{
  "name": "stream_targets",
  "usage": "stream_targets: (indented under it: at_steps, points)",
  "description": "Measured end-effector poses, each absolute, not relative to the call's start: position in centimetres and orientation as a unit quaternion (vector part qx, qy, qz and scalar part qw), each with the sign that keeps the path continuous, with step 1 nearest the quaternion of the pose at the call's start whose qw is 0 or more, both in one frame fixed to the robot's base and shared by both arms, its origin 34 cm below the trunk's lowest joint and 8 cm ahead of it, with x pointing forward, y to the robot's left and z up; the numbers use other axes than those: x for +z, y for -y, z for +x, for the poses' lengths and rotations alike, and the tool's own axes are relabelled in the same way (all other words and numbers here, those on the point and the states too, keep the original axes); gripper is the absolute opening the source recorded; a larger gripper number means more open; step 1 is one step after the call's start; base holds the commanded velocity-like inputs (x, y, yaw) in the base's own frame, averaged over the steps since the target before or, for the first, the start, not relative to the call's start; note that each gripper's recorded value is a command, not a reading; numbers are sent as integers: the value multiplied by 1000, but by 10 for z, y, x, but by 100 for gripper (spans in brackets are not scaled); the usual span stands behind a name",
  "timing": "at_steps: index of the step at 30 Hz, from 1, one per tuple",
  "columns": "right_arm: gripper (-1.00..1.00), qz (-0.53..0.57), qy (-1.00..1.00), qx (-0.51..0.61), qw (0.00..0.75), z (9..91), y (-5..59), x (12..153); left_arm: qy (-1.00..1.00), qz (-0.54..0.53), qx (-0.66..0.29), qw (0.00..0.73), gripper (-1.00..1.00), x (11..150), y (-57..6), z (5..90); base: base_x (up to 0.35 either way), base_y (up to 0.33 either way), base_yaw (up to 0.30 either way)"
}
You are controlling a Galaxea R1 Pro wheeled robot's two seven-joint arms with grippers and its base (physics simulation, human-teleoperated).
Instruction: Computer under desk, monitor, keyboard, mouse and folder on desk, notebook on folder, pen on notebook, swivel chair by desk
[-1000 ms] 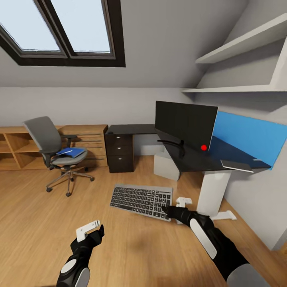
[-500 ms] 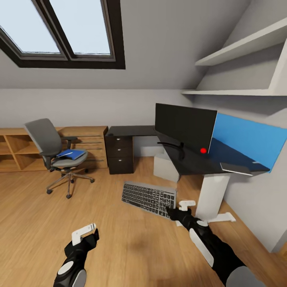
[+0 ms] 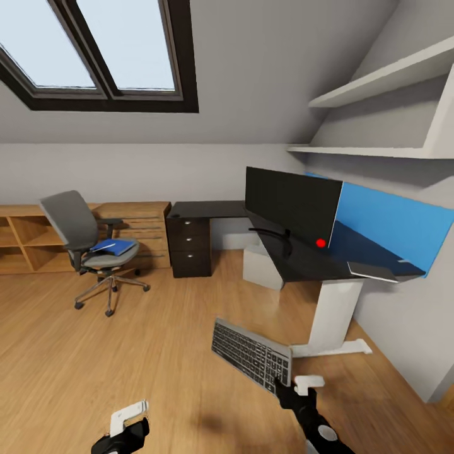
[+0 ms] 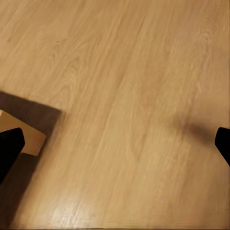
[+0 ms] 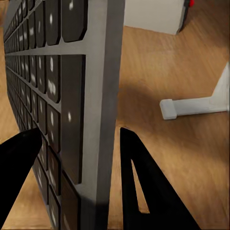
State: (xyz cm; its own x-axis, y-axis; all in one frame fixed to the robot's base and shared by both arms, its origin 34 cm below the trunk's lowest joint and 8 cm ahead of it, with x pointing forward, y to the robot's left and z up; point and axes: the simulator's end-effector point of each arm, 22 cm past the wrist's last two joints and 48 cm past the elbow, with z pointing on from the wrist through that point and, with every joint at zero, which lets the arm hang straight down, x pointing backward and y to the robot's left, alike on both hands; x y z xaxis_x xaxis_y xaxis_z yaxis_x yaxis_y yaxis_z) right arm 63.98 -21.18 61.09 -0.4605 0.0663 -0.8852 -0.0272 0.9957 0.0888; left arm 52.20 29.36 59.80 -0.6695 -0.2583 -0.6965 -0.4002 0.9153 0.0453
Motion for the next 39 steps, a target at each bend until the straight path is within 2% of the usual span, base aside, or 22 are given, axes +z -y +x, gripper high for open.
stream_targets:
  at_steps: [6,10,13,14,29,39]
  points:
    - [-100,25,-835,25,549,614,216,605,-898,-200,110,377,100,590,-304,510,94,0,0]
    - [-100,33,-850,23,525,585,202,587,-898,-205,124,369,100,579,-311,494,292,0,0]
    - [-100,38,-852,25,522,582,198,590,-902,-204,128,359,100,575,-313,485,325,0,0]
    - [-100,44,-853,23,519,580,199,590,-911,-199,139,333,100,556,-315,464,328,0,0]
    - [-100,51,-844,11,534,583,209,621,-913,-194,142,328,100,573,-313,456,332,75,1]
    - [-100,69,-837,-18,542,584,220,642,-914,-196,143,327,100,589,-314,455,332,127,221]
